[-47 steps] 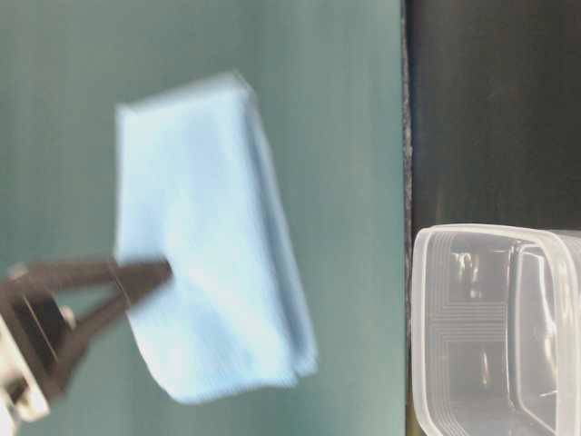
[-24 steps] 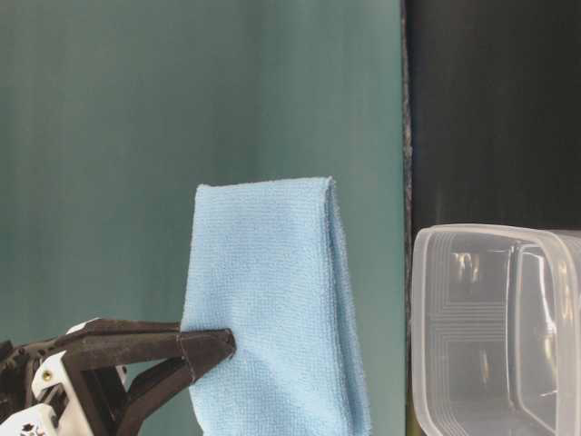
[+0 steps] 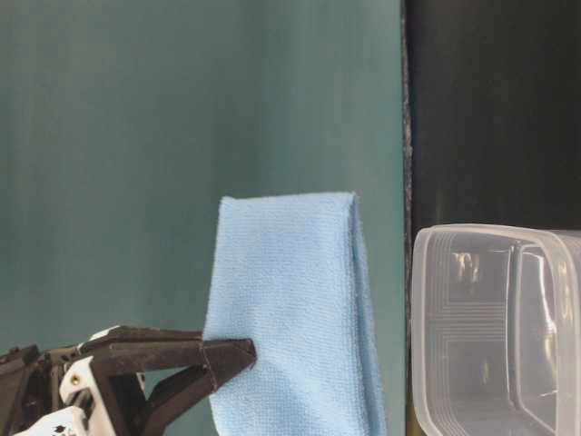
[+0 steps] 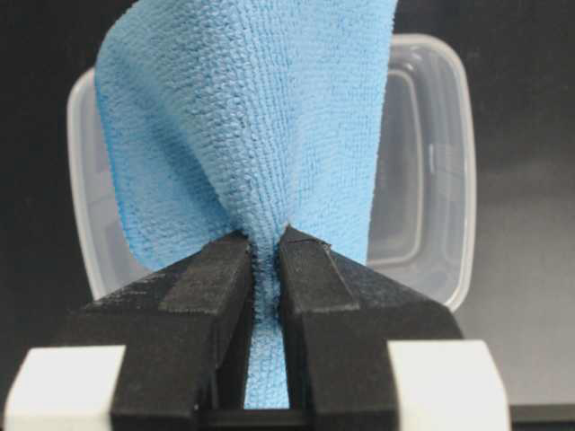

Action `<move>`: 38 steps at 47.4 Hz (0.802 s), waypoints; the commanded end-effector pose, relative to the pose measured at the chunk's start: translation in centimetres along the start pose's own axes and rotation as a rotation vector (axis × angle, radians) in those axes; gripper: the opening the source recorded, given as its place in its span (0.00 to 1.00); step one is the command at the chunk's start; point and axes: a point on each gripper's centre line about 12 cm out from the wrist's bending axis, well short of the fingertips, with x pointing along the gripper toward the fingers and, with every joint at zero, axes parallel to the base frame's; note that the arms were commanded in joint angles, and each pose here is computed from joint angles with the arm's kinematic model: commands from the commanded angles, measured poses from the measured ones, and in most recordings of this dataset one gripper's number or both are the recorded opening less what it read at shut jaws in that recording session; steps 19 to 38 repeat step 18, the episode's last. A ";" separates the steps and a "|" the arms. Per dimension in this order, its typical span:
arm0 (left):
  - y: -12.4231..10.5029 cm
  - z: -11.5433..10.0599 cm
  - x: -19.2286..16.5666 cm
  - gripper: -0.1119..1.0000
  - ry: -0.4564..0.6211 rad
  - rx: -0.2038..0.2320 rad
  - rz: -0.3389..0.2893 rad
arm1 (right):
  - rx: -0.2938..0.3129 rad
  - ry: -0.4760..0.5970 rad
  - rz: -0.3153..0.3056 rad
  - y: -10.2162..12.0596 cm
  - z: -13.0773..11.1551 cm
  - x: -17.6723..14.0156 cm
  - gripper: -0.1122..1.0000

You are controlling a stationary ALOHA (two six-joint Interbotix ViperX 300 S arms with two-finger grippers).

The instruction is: Place the blue towel into the container with the left arm.

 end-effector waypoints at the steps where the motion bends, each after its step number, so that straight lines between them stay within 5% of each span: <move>1: 0.2 0.2 -1.3 0.27 -0.042 -0.003 0.011 | 0.005 -0.009 -0.002 0.0 0.3 0.1 0.79; 7: -0.2 -0.3 -1.9 0.62 -0.053 0.006 0.007 | 0.003 -0.010 -0.002 0.0 0.3 0.1 0.79; 13: -0.3 -0.9 -4.8 0.88 -0.180 0.000 0.021 | 0.006 -0.011 -0.002 0.0 0.3 0.1 0.79; 18: -0.6 -1.7 -7.6 0.83 -0.360 0.003 0.041 | 0.005 -0.009 -0.002 0.0 0.3 0.1 0.79; 38: -0.6 -1.7 -7.6 0.83 -0.360 0.003 0.041 | 0.005 -0.009 -0.002 0.0 0.3 0.1 0.79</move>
